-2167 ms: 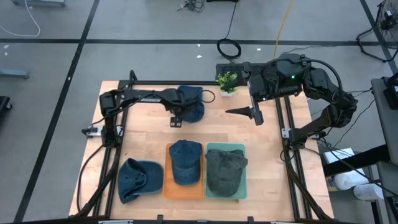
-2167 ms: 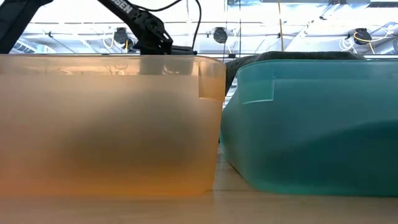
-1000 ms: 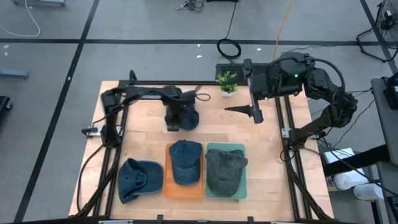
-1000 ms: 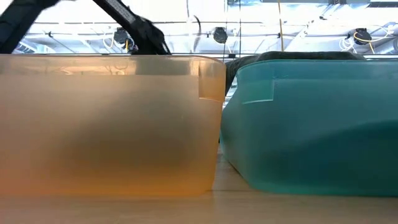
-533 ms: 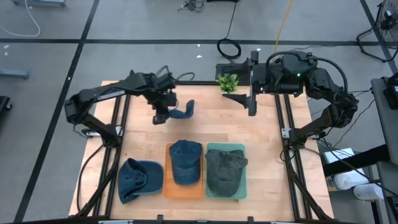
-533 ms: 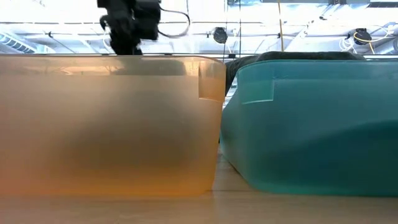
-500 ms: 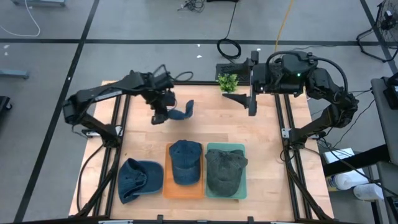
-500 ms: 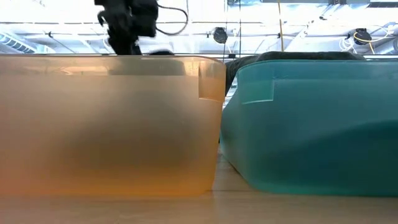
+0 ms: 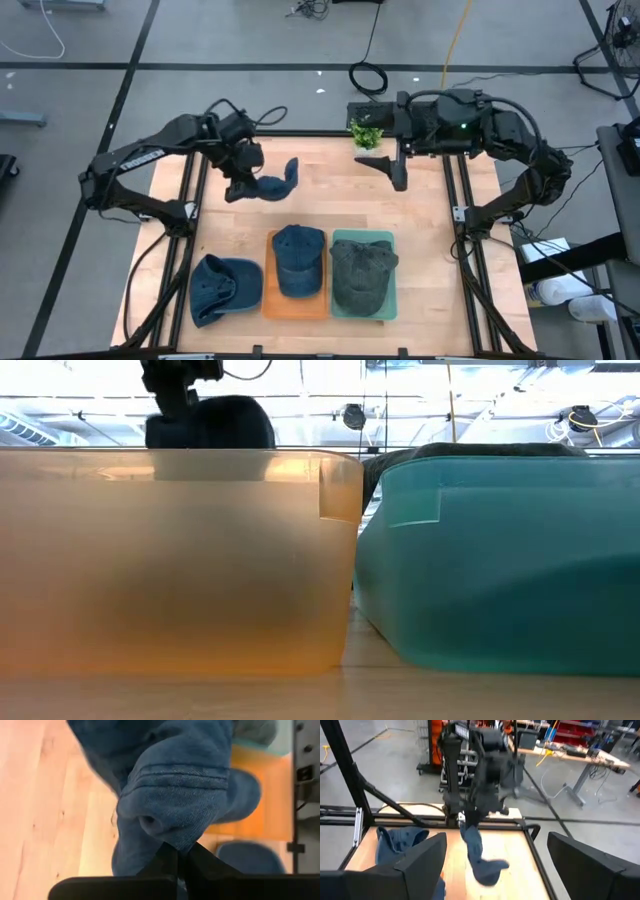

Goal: Pick & Place hat
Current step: Put the top blue cap into the orange bin

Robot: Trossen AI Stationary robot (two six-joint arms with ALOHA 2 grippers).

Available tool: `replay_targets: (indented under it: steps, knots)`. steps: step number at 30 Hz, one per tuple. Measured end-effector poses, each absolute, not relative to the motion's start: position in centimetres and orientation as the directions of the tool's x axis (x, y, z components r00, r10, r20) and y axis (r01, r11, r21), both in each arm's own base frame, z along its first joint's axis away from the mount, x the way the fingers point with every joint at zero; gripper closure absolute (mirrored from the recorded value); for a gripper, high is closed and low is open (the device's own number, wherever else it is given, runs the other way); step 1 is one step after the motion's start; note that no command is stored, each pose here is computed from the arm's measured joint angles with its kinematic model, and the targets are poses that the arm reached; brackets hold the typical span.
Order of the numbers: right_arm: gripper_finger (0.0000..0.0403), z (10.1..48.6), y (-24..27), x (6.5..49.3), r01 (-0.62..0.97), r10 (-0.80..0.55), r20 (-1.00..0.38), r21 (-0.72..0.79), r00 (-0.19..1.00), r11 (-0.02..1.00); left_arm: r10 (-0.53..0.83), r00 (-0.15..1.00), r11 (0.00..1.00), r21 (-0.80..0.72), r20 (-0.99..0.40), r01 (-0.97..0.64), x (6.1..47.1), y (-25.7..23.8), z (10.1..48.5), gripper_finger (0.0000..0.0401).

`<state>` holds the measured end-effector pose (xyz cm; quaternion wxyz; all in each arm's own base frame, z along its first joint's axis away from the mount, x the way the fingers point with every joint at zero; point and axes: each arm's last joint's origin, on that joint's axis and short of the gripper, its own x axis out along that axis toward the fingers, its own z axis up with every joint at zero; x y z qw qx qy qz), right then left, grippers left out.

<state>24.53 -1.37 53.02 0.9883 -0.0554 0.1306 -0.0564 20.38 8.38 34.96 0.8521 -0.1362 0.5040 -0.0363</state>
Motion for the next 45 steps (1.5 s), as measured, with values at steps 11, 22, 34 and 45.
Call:
replay_targets:
  steps: [11,22,34,45]
  knots:
    - [0.0026,51.6,-0.7,27.2,0.077,-0.096,-0.303,-0.073,0.948,0.994,-0.292,0.692,0.928,-0.371,-0.66,0.038,19.8,6.6,42.9,0.0396]
    - [0.0016,50.9,1.8,30.2,0.003,-0.013,-0.257,-0.038,0.966,0.999,-0.429,0.694,0.839,-0.539,-0.578,0.07,19.1,4.0,45.7,0.0396]
    - [0.0016,48.9,4.3,32.8,-0.065,0.056,-0.318,-0.018,0.946,0.998,-0.532,0.615,0.788,-0.607,-0.583,0.106,22.5,2.0,44.6,0.0396]
    - [0.0016,47.6,5.5,34.3,-0.09,0.079,-0.349,-0.014,0.934,0.996,-0.609,0.591,0.742,-0.643,-0.528,0.19,25.6,1.0,43.9,0.0396]
